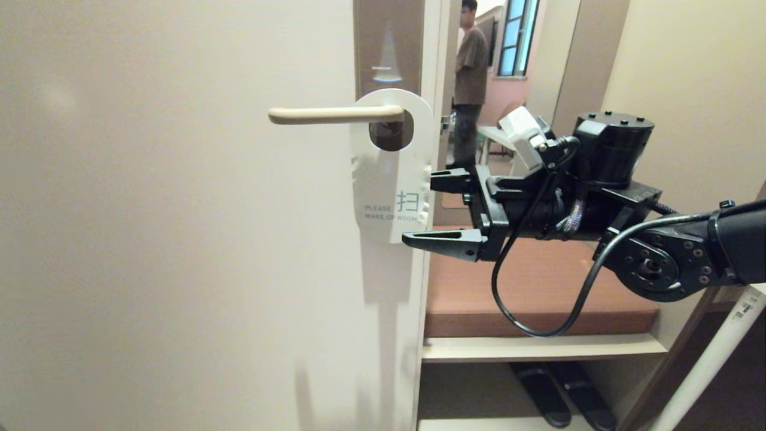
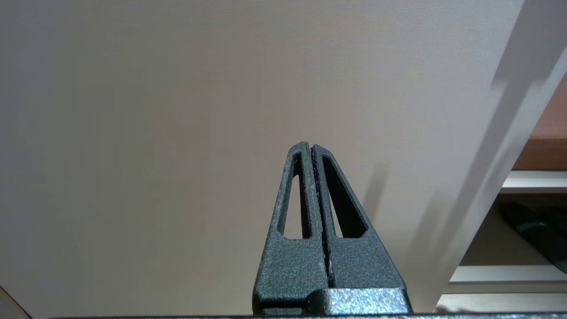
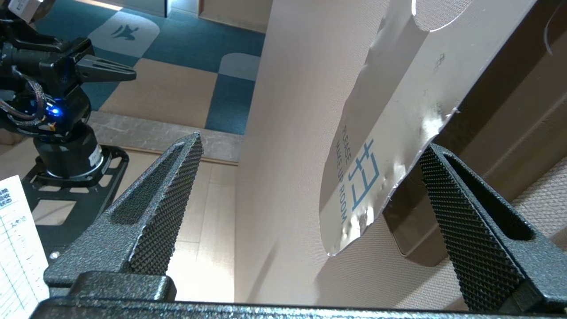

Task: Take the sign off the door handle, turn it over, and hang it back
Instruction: Take down the sign

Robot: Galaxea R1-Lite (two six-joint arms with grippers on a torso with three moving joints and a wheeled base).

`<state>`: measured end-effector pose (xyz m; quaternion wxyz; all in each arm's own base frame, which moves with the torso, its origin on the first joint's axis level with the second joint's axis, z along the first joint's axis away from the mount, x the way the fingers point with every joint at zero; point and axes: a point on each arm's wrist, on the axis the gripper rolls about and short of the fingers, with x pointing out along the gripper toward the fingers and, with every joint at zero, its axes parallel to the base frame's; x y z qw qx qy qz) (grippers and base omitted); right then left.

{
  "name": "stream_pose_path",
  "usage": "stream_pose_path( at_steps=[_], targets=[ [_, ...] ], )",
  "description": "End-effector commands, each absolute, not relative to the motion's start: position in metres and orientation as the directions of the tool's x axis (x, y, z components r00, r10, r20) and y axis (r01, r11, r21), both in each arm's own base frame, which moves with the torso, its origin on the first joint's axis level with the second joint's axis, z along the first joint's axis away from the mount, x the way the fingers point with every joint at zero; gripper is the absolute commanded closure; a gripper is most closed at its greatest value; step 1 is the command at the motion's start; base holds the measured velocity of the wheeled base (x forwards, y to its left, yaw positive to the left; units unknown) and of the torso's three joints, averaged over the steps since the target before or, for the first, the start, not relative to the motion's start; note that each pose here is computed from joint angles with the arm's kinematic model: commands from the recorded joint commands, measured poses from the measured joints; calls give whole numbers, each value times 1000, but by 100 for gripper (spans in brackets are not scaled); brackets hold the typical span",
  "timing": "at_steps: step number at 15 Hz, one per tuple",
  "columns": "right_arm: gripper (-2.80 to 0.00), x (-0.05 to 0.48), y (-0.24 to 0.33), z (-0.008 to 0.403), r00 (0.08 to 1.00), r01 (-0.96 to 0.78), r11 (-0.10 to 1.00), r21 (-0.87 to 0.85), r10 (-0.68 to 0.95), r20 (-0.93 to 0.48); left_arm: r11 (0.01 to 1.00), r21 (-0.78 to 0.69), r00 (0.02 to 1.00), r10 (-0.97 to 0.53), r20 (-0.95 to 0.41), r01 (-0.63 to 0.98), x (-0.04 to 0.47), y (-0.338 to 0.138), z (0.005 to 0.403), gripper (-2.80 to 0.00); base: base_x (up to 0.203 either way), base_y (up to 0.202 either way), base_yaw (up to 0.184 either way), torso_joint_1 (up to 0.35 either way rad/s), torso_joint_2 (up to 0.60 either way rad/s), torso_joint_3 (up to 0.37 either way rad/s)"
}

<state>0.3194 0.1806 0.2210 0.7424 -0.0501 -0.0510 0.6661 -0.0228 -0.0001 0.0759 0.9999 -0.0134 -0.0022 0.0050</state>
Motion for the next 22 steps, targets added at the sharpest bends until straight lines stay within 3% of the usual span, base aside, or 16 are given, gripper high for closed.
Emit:
stream_pose_path(
  at_steps=[1,22],
  targets=[
    [-280,320,183,220,95,-985,95,-144,995,9,1000,-28,1000,11,5,-11,-23,0,76,0,0,0,0,0,0,0],
    [-280,326,198,220,69,-985,71,-158,997,19,1000,-28,1000,11,5,-11,-23,0,76,0,0,0,0,0,0,0]
  ],
)
